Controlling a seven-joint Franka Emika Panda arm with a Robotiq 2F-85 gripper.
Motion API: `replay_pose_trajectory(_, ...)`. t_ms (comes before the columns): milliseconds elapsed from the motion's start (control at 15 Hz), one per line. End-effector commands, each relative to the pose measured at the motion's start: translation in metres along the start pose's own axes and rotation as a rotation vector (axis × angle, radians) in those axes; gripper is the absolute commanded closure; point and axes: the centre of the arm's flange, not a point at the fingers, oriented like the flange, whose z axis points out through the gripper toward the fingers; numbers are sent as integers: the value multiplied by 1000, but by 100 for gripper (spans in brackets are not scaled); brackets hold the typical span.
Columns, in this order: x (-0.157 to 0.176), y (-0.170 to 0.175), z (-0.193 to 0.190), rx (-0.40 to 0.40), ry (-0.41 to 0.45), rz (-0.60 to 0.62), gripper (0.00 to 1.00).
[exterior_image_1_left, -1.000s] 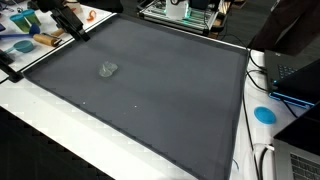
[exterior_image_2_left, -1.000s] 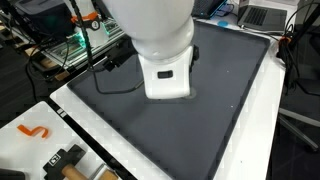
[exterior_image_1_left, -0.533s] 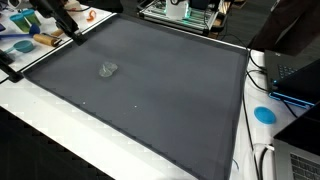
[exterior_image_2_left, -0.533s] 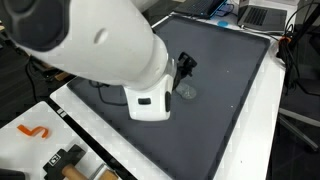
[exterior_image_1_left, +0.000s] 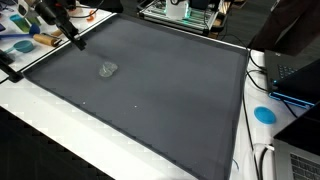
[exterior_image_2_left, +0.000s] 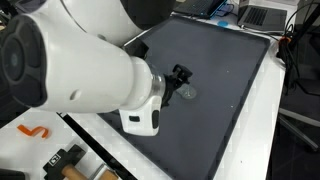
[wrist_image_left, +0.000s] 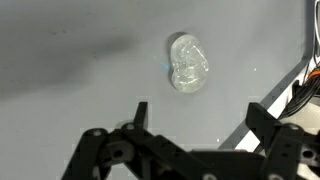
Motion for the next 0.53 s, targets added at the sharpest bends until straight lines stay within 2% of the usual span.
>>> replay_pose_trajectory(0, 7, 13, 5, 34, 15, -5, 0)
replay_pose_trajectory(467, 11, 14, 6, 21, 12, 5, 0)
